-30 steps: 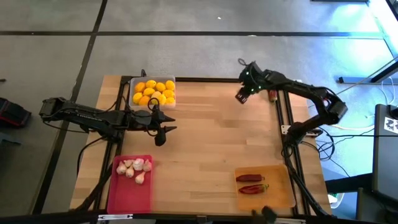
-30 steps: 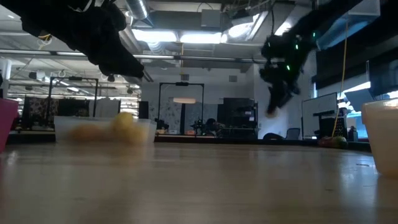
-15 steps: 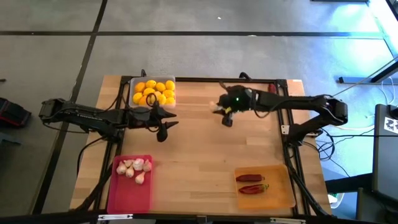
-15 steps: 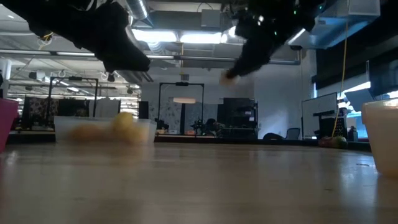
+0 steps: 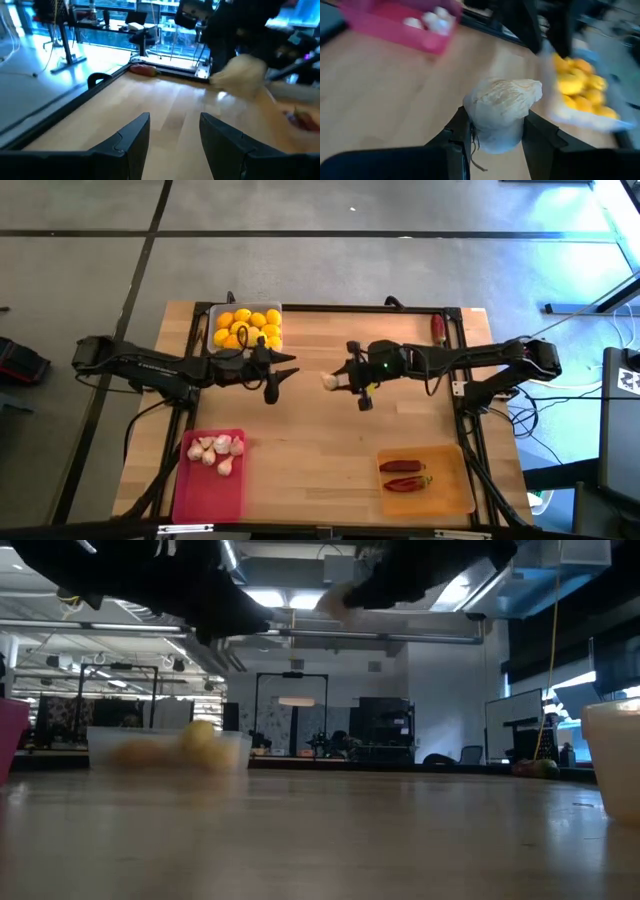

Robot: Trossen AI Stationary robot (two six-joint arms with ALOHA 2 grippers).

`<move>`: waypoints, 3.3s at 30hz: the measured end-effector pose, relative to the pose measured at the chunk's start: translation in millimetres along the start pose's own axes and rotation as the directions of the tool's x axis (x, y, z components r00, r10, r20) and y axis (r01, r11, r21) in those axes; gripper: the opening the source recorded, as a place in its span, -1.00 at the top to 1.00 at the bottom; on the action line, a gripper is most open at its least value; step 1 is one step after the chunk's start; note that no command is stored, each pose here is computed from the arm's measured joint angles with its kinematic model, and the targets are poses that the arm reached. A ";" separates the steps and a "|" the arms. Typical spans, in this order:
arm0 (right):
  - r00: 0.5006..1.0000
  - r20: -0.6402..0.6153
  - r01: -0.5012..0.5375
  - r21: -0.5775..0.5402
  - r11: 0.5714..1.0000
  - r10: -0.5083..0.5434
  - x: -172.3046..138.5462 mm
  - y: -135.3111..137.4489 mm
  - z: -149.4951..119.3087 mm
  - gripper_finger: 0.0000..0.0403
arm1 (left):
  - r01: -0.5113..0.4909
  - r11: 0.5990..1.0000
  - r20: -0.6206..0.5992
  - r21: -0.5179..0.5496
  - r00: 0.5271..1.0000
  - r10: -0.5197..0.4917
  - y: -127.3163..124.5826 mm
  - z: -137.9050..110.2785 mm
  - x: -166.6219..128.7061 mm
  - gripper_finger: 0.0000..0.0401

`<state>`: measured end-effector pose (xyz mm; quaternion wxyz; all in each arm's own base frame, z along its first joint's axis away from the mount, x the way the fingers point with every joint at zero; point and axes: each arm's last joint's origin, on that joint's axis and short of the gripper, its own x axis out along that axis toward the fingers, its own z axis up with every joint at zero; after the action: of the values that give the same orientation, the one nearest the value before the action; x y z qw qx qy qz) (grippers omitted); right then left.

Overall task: Sort produce into baskets
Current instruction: Put the white garlic into the red bin

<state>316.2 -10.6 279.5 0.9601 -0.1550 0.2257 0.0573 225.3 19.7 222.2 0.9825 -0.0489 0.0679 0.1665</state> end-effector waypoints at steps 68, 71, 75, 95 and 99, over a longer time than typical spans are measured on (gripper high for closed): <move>0.982 0.101 -0.184 0.376 0.908 0.157 36.6 9.9 -6.7 -0.06 | 0.150 0.636 -0.068 0.757 0.986 -0.152 -55.6 -12.9 34.9 0.85; 0.990 0.046 -0.143 0.346 0.927 0.136 27.1 9.6 -7.4 -0.21 | 0.145 0.669 -0.058 0.729 0.987 -0.151 -55.3 -11.0 34.1 0.85; 0.999 -0.004 -0.040 0.325 0.945 0.043 4.1 5.7 -1.3 -0.29 | 0.136 0.721 -0.040 0.679 0.988 -0.148 -54.0 -5.1 30.2 0.84; 0.934 -0.298 0.266 0.219 0.939 -0.196 -9.9 3.1 -19.5 -0.26 | 0.224 0.939 -0.250 0.261 0.955 -0.158 -44.8 8.3 -24.7 0.84; 0.931 -0.310 0.265 0.217 0.940 -0.191 -6.1 3.7 -21.9 -0.26 | 0.277 0.934 -0.335 0.226 0.922 -0.193 -54.6 -0.9 -34.5 0.84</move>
<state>300.9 -14.5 262.7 0.9295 -0.0623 0.3472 -0.1076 211.2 -42.8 230.5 0.9702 0.0517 0.2354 0.0260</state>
